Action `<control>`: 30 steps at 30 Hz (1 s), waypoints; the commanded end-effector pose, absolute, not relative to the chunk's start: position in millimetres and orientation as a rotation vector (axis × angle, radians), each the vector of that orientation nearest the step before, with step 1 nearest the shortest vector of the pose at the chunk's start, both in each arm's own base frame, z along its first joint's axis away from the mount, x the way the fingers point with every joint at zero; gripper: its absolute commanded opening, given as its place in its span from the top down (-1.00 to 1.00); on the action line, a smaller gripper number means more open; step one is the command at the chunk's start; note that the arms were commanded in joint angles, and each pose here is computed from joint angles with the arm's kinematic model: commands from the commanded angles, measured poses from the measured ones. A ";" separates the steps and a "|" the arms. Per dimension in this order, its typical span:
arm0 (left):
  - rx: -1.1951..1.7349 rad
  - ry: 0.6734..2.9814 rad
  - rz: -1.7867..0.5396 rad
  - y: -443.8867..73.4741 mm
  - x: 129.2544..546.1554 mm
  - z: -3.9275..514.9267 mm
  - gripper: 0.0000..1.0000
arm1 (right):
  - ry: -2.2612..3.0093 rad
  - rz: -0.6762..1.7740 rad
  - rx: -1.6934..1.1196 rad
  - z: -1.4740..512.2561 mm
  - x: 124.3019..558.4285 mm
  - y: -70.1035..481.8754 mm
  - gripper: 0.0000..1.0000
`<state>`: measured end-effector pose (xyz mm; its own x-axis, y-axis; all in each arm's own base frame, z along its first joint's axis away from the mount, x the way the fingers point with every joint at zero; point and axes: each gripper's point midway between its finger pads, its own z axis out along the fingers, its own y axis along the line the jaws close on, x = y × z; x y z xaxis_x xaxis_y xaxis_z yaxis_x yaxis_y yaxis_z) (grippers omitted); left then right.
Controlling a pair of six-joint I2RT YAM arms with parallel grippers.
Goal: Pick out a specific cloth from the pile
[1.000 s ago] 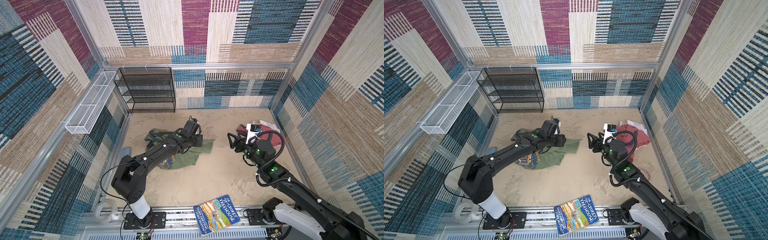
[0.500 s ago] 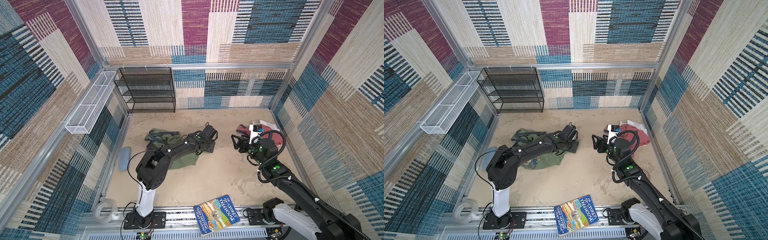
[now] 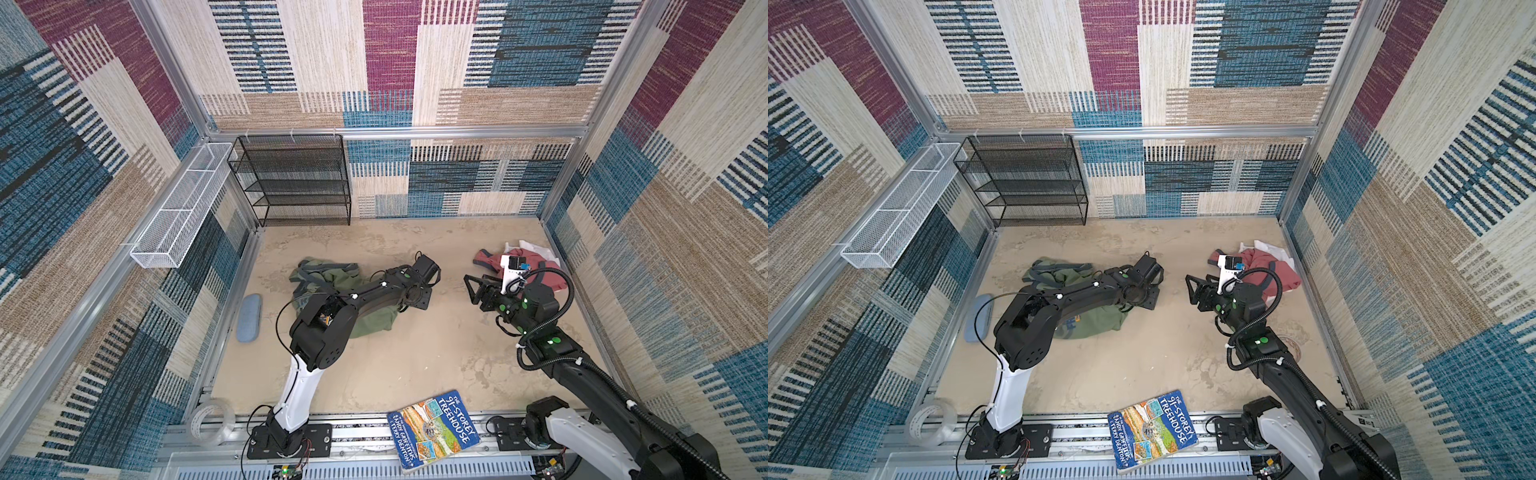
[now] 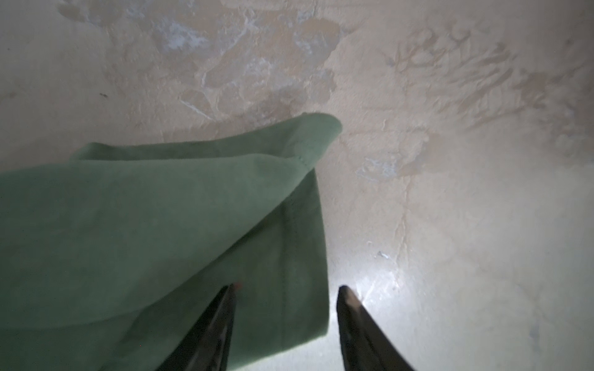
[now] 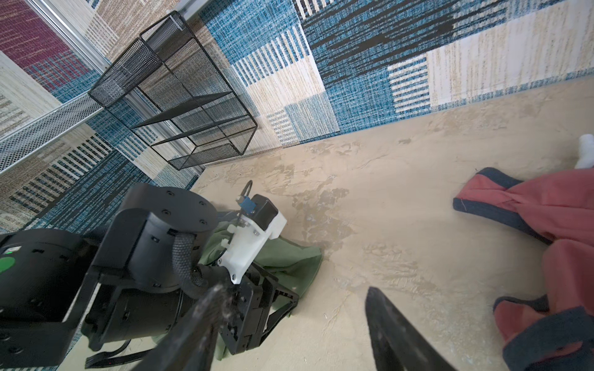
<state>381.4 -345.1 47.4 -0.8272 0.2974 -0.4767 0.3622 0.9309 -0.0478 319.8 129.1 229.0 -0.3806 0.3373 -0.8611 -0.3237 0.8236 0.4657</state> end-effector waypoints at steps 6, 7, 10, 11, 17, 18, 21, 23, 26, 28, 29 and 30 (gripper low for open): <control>0.465 2.630 -0.139 -340.9 383.0 37.1 -0.08 | 1.786 0.731 0.009 238.2 321.8 131.3 -0.46; 0.463 2.631 -0.134 -340.4 383.3 35.8 -0.08 | 1.787 0.730 0.008 237.5 322.1 131.4 -0.46; 0.464 2.636 -0.127 -340.1 383.5 32.8 0.00 | 1.789 0.733 0.009 237.1 322.5 131.8 -0.47; 0.468 2.638 -0.123 -339.8 383.2 31.2 0.02 | 1.790 0.732 0.009 236.4 322.6 131.6 -0.46; 0.471 2.638 -0.089 -337.0 385.3 28.3 0.43 | 1.798 0.732 0.017 232.1 323.4 131.0 -0.46; 0.470 2.638 -0.083 -336.3 385.4 28.6 0.53 | 1.797 0.733 0.017 231.8 323.4 131.2 -0.46; 0.471 2.636 -0.076 -335.5 385.8 29.8 0.77 | 1.801 0.733 0.020 229.9 324.1 130.9 -0.46; 0.470 2.630 -0.077 -335.4 386.3 33.1 0.99 | 1.806 0.733 0.024 228.0 324.8 130.9 -0.46; 0.452 2.608 -0.071 -332.9 388.2 41.5 1.00 | 1.812 0.734 0.025 226.4 326.0 131.5 -0.46; 0.444 2.589 -0.074 -332.6 390.1 50.3 1.00 | 1.813 0.734 0.027 226.0 326.5 131.6 -0.46; 0.445 2.578 -0.079 -332.8 390.8 55.9 1.00 | 1.814 0.735 0.026 226.1 326.6 131.6 -0.46; 0.443 2.568 -0.081 -332.6 391.5 61.6 1.00 | 1.816 0.735 0.026 225.4 326.8 131.9 -0.46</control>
<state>389.0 -336.2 48.1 -0.8205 0.2973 -0.4883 0.3328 0.9429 0.0149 325.2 129.7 216.4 -0.4026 0.3512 -0.8453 -0.3086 0.8173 0.4866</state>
